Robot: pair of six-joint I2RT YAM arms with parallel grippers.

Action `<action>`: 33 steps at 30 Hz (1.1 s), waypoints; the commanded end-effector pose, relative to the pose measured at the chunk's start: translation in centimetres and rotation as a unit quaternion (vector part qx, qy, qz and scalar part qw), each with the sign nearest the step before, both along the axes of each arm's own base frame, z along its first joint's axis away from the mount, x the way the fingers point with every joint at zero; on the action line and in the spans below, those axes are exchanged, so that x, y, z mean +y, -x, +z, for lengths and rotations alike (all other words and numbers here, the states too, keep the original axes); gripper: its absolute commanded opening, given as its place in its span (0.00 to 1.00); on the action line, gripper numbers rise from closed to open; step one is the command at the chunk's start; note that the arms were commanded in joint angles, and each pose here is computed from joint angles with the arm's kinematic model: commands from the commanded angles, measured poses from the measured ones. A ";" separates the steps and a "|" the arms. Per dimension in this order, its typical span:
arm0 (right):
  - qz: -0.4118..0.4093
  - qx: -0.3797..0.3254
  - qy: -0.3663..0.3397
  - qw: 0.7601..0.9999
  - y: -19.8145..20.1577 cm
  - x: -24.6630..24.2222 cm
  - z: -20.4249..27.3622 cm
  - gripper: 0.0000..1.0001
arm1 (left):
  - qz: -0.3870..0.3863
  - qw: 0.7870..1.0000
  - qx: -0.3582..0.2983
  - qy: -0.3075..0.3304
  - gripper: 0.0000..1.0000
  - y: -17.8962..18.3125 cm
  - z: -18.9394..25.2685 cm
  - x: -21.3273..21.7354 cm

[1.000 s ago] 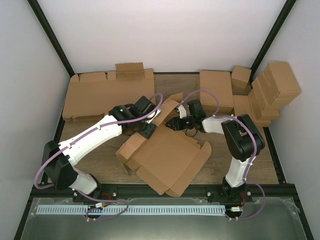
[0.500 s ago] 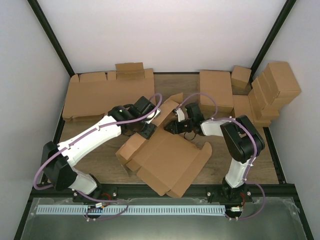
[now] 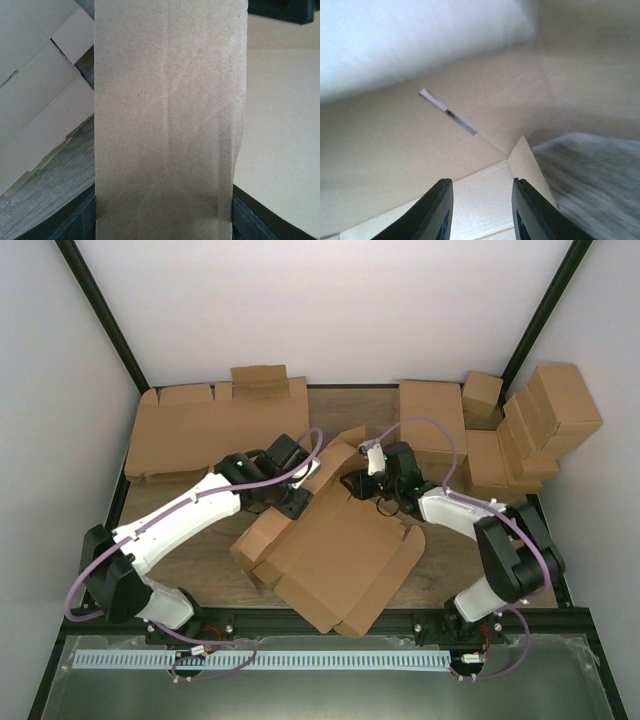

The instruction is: Fold the paper box

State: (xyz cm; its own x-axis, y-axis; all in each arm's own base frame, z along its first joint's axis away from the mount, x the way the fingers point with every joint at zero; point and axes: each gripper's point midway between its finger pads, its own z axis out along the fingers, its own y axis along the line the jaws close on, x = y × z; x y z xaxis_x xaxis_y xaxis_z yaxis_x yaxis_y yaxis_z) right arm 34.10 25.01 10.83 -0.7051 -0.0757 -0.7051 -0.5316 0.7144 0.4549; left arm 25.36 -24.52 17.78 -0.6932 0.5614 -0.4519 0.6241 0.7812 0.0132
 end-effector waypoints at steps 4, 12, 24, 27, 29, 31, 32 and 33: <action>-0.108 -0.085 0.014 0.990 -1.5 -3.3 4.9 0.38 | -0.006 1.000 -0.011 0.016 0.60 0.3 0.7 -0.2; -0.159 -0.121 0.020 0.980 -3.0 -5.0 9.5 0.41 | -0.008 1.000 -0.010 0.018 0.60 0.4 0.6 -0.2; -0.099 -0.061 0.025 0.993 -6.1 -1.9 8.3 0.27 | -0.011 1.000 -0.006 0.018 0.60 0.4 0.4 -0.3; -0.070 -0.036 0.019 0.997 -5.8 -0.8 7.0 0.15 | -0.014 1.000 -0.004 0.018 0.60 0.5 0.4 -0.5; -0.050 -0.024 0.009 0.998 -5.3 -0.1 6.5 0.11 | -0.016 1.000 -0.003 0.017 0.60 0.5 0.2 -0.5; -0.039 -0.015 0.005 0.999 -5.0 0.2 6.1 0.09 | -0.017 1.000 -0.002 0.017 0.60 0.5 0.2 -0.5; -0.035 -0.013 0.004 0.999 -4.8 0.3 6.0 0.09 | -0.017 1.000 -0.004 0.019 0.60 0.5 0.3 -0.6; -0.027 -0.012 0.002 1.000 -4.6 0.4 5.9 0.08 | -0.018 1.000 -0.003 0.020 0.60 0.5 0.3 -0.6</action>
